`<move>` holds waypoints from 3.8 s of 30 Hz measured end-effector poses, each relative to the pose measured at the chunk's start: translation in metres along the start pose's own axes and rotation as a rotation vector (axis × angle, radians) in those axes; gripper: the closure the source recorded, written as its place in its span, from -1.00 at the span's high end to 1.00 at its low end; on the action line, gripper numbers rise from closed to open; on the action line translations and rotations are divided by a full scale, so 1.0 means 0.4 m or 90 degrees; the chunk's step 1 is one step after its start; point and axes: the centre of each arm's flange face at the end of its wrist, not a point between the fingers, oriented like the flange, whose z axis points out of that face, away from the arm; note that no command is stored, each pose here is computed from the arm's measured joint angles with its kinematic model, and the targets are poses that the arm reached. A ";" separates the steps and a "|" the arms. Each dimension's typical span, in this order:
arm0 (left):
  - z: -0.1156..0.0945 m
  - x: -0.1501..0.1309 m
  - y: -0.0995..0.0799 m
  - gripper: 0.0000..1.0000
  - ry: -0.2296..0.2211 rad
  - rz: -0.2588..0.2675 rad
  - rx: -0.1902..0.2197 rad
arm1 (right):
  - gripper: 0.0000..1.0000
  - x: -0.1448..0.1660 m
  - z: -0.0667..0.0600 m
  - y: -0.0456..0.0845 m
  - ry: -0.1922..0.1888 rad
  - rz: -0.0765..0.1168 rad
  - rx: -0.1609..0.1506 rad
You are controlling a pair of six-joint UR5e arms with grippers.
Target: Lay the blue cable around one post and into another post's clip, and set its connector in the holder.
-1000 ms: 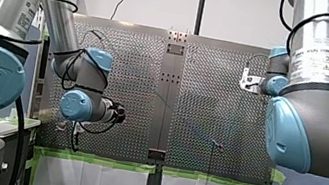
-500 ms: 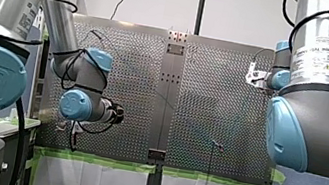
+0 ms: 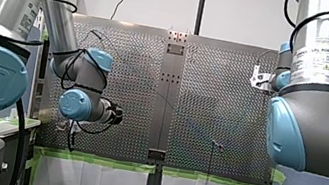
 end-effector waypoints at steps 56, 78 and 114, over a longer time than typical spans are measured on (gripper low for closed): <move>0.012 -0.002 0.026 1.00 0.035 0.030 -0.033 | -1.00 -0.053 0.053 0.154 -0.001 -0.020 0.125; 0.018 -0.005 0.031 1.00 0.035 0.029 -0.040 | -1.00 -0.048 0.085 0.163 0.007 -0.003 0.135; 0.030 -0.009 0.023 1.00 0.034 0.023 -0.024 | -1.00 -0.057 0.091 0.137 0.015 0.042 0.127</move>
